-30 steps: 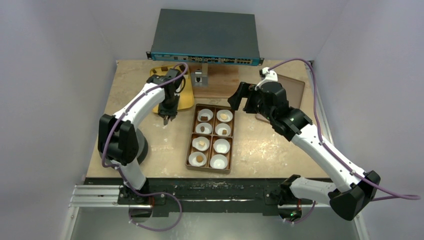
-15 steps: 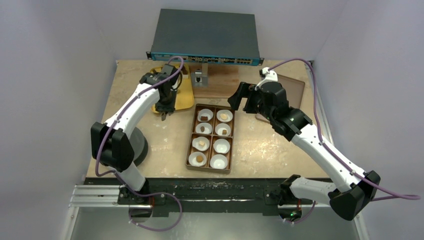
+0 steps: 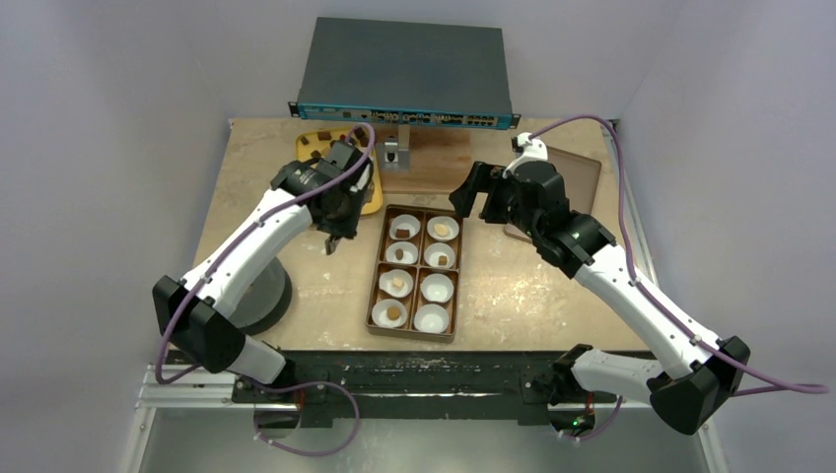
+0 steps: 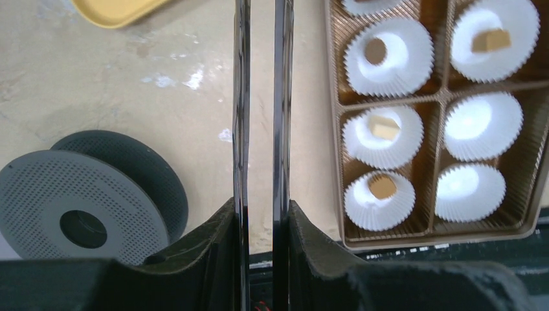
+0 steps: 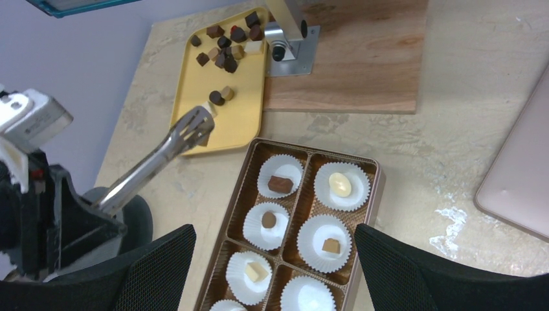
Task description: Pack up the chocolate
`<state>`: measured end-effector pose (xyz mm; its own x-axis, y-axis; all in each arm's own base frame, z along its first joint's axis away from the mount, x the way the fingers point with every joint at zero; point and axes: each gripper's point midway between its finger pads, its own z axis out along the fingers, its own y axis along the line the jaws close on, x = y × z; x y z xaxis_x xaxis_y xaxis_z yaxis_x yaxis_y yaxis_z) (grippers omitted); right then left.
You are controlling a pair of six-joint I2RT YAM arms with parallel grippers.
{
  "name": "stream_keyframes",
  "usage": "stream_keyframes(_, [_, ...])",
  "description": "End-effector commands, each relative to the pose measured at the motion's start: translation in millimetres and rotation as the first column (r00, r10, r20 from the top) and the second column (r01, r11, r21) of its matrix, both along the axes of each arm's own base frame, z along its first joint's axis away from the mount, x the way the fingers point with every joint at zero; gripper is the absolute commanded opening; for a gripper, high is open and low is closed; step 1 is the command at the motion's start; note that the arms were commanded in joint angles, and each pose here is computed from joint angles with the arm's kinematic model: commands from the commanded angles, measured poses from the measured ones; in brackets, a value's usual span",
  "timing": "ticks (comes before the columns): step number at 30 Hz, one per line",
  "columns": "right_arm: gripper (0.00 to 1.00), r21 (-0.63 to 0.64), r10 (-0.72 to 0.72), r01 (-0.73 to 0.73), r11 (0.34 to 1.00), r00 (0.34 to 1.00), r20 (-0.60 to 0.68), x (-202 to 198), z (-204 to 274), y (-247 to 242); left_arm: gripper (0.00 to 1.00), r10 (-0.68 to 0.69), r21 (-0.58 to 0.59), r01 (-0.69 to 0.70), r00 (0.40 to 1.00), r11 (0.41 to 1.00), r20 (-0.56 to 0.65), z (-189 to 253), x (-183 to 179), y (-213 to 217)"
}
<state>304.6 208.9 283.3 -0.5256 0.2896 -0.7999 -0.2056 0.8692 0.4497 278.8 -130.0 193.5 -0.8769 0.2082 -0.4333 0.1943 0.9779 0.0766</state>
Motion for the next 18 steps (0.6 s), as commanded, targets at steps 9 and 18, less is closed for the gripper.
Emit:
stream_keyframes(9, [0.89, 0.007, -0.039, 0.039, 0.999, 0.998, 0.044, 5.0, 21.4, -6.2, 0.23, -0.147, -0.135, 0.145, 0.989, 0.98, -0.01, 15.3, -66.9, -57.0])
stream_keyframes(18, [0.89, 0.001, -0.06, 0.06, 0.998, 0.997, 0.042, 5.8, 21.8, -9.8, 0.23, -0.281, -0.164, 0.268, 0.958, 0.949, -0.061, 4.9, -111.6, -98.9])
